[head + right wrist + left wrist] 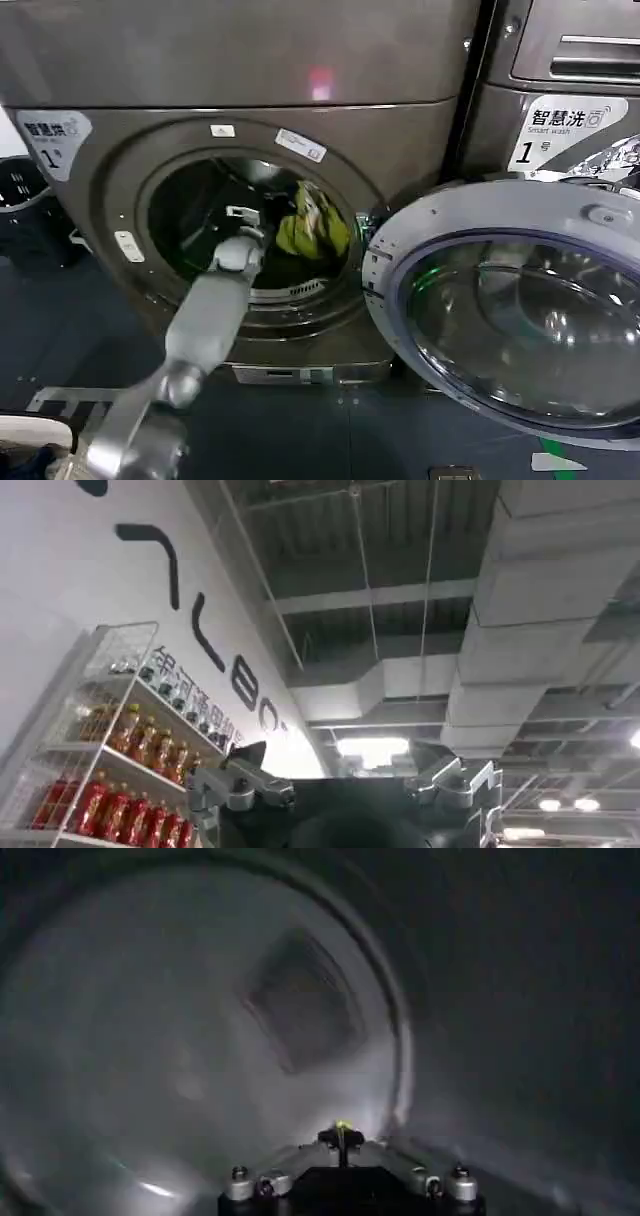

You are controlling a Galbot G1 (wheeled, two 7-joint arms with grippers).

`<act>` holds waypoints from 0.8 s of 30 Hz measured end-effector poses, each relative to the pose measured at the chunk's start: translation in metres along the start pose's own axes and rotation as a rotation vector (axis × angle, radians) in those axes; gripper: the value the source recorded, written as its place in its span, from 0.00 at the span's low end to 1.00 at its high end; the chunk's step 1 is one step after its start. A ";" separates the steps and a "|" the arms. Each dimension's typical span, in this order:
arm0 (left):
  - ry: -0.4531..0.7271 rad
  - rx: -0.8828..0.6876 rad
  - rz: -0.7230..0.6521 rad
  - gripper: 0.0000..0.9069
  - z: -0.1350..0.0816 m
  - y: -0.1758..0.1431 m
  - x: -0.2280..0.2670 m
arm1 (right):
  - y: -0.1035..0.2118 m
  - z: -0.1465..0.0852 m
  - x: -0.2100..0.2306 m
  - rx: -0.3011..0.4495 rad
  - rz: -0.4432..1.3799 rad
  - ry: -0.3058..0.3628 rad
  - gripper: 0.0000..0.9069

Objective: Grasp the clothes from the dryer.

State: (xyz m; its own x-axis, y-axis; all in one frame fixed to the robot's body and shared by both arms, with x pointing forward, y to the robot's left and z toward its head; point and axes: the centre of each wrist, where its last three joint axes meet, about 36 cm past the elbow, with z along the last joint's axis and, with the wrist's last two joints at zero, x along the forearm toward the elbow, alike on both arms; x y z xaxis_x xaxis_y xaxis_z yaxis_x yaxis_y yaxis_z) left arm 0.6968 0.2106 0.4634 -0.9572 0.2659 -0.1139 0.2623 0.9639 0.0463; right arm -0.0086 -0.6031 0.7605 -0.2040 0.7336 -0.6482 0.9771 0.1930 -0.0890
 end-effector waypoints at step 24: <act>-0.214 0.096 -0.314 0.00 0.002 -0.031 0.068 | -0.003 -0.006 -0.006 0.009 -0.007 -0.056 1.00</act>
State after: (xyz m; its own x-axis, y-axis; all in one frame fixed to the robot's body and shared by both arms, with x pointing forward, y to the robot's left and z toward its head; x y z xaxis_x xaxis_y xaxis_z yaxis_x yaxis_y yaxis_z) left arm 0.6234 0.1993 0.4524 -0.9481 -0.0549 -0.3131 -0.0193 0.9931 -0.1154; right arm -0.0108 -0.6045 0.7689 -0.2074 0.6948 -0.6886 0.9763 0.1920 -0.1002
